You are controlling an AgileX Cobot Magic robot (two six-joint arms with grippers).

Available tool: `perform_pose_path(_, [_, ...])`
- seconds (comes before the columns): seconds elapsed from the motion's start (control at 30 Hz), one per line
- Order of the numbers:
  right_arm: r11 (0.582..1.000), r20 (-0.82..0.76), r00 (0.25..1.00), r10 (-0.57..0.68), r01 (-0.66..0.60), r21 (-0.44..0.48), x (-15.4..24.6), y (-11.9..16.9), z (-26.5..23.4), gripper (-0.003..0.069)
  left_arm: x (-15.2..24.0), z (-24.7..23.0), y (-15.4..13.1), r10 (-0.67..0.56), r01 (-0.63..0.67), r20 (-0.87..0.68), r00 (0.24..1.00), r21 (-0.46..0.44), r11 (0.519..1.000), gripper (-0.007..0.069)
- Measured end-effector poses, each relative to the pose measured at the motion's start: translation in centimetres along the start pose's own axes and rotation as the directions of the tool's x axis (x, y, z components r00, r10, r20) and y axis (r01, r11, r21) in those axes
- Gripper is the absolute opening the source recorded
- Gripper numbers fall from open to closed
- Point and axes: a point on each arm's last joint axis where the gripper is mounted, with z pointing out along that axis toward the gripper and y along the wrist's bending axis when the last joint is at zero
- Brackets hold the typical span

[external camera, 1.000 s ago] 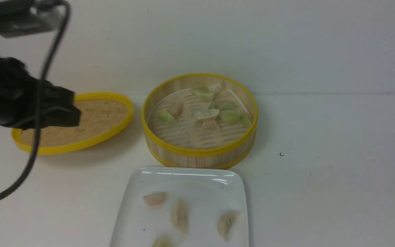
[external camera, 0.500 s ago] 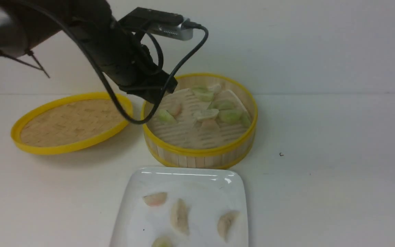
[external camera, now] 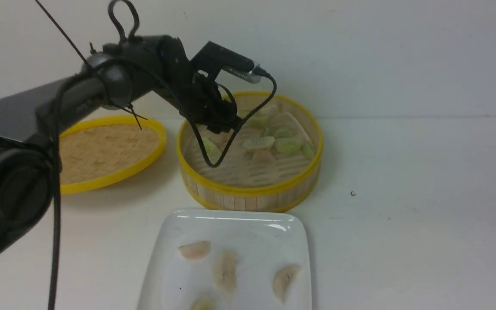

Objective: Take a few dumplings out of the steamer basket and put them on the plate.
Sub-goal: Use the left arm to grab a dumpling from the steamer

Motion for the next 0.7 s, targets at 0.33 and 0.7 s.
perform_pose_path(0.33, [1.000,0.000,1.000,-0.001,0.001,0.000,0.0,0.0,0.0,-0.0010,1.1,2.8,0.2,-0.001,0.001,-0.005,1.000,-0.011,1.000,0.0334])
perform_pose_path(0.7, [1.000,-0.011,1.000,-0.007,0.007,0.002,0.1,0.0,0.0,-0.0010,-2.8,-7.3,-0.7,-0.002,0.002,-0.021,1.000,0.035,0.999,0.0155])
